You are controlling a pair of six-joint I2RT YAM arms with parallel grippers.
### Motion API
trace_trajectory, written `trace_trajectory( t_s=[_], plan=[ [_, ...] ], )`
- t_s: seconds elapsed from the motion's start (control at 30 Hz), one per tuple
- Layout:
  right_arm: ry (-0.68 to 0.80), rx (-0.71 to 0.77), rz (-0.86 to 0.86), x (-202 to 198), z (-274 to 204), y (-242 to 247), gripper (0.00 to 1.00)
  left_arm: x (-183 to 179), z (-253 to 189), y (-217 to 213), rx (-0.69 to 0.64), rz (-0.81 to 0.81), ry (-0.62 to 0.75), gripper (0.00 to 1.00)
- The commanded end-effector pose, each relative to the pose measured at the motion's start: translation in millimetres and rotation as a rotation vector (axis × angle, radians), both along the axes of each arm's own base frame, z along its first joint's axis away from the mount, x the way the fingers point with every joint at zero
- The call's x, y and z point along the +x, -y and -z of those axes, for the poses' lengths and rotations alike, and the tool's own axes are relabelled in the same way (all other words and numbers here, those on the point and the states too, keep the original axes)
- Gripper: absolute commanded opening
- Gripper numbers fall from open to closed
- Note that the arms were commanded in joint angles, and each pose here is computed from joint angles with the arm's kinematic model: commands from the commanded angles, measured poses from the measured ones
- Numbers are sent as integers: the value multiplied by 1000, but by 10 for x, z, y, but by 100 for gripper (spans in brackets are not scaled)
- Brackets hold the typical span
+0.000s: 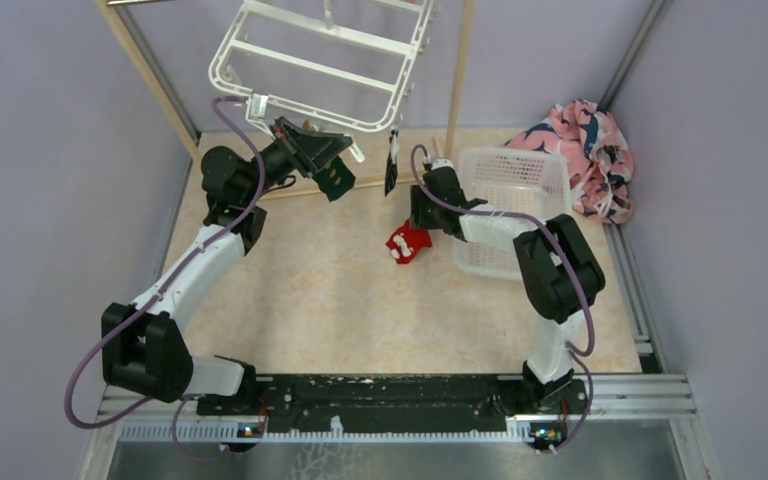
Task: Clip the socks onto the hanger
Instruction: Place the sock at the center of the board, then pick up the sock at the center of the board.
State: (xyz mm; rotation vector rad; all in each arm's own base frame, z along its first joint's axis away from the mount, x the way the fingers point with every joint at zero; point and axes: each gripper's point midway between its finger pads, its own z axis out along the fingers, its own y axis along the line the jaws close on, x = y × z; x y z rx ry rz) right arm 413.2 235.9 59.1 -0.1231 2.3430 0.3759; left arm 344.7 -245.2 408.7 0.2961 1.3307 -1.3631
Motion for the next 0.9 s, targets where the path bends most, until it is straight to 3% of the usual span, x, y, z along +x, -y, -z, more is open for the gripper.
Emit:
trace_trajectory(
  t_s=[0.0,0.2,0.27,0.47,0.87],
  plan=[
    [228,-66,93,175,-684,140,59,-51,-14,38,10,18,9,0],
    [331,-119,-8,7,-903,-162,60,-51,2,51,9,22,5,0],
    [339,-134,-70,-89,-889,-316,56,-48,4,50,10,20,6,0],
    [272,-152,-202,-328,-503,-558,44,-48,11,46,10,16,7,0],
    [172,-146,-295,-597,-35,-685,45,-40,54,49,10,17,-1,0]
  ],
)
